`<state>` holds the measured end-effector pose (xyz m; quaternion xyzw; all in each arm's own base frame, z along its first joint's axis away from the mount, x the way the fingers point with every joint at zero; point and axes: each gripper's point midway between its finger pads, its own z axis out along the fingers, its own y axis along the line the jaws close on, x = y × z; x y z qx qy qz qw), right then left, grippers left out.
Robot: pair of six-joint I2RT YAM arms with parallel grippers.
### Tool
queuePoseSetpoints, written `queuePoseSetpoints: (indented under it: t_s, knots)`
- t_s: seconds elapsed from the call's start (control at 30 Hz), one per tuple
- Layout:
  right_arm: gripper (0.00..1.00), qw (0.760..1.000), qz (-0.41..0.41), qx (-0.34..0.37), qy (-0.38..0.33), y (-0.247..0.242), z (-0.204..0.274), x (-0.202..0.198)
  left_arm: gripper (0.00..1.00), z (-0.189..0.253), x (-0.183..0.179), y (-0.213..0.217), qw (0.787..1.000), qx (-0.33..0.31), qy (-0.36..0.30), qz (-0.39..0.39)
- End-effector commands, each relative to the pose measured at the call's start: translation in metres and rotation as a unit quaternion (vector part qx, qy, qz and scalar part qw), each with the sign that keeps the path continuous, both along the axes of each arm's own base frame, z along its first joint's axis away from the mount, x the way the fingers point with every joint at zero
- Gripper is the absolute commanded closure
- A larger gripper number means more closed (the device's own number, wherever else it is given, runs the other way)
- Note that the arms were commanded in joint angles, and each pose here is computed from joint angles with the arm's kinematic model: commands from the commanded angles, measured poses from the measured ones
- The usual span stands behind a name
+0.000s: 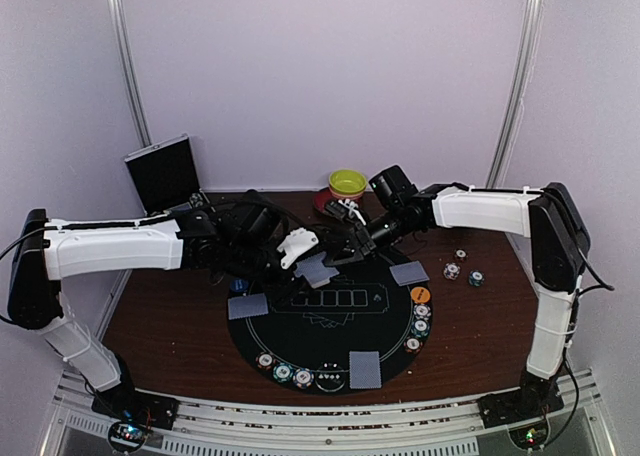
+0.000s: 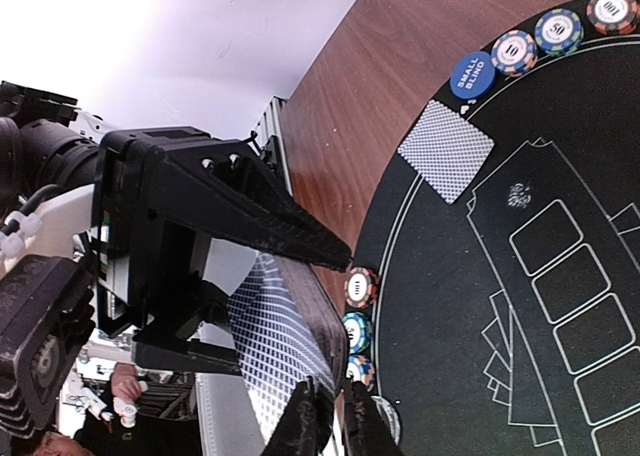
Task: Distribute texas hold em gaming equipment
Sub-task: Pick up the poker card from the face-down deck piles, then distribute the poker card in the dealer area.
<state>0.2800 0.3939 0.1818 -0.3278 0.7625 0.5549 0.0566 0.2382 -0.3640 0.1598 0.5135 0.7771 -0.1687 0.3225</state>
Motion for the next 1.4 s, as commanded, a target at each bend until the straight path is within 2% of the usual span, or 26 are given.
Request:
queuePoseSetpoints:
  t_s: [0.0, 0.2, 0.37, 0.77, 0.97, 1.07, 1.17, 1.27, 1.37]
  knots:
    - [0.85, 0.999, 0.016, 0.031, 0.012, 0.001, 0.016, -0.010, 0.38, 0.025, 0.003, -0.010, 0.999, -0.042, -0.024, -0.003]
    - [0.85, 0.999, 0.026, 0.035, 0.018, 0.005, 0.017, -0.016, 0.38, 0.024, 0.003, -0.010, 0.999, -0.041, -0.024, -0.003]
    - [1.00, 0.999, 0.029, 0.037, 0.023, 0.004, 0.017, -0.018, 0.38, 0.024, 0.003, -0.009, 0.999, -0.040, -0.025, -0.002]
    - [1.00, 0.998, -0.024, 0.060, 0.014, -0.032, 0.042, 0.011, 0.38, 0.023, 0.003, -0.009, 0.999, -0.037, -0.027, -0.003]
    - [1.00, 0.996, -0.050, 0.063, 0.027, -0.053, 0.037, 0.022, 0.38, 0.023, 0.003, -0.009, 0.999, -0.037, -0.027, -0.003]
    - [1.00, 0.997, -0.059, 0.043, 0.011, -0.069, 0.033, 0.030, 0.38, 0.023, 0.003, -0.009, 0.999, -0.038, -0.027, -0.003]
    - [1.00, 0.998, -0.046, -0.007, -0.029, -0.090, 0.018, 0.035, 0.38, 0.026, 0.003, -0.007, 0.999, -0.037, -0.029, 0.000]
    - [1.00, 0.996, 0.018, -0.067, -0.048, -0.109, -0.001, 0.017, 0.38, 0.035, 0.003, -0.004, 0.999, -0.039, -0.034, 0.004]
    - [1.00, 0.992, 0.077, -0.097, -0.027, -0.121, -0.018, -0.002, 0.37, 0.043, 0.002, -0.001, 0.998, -0.044, -0.037, 0.006]
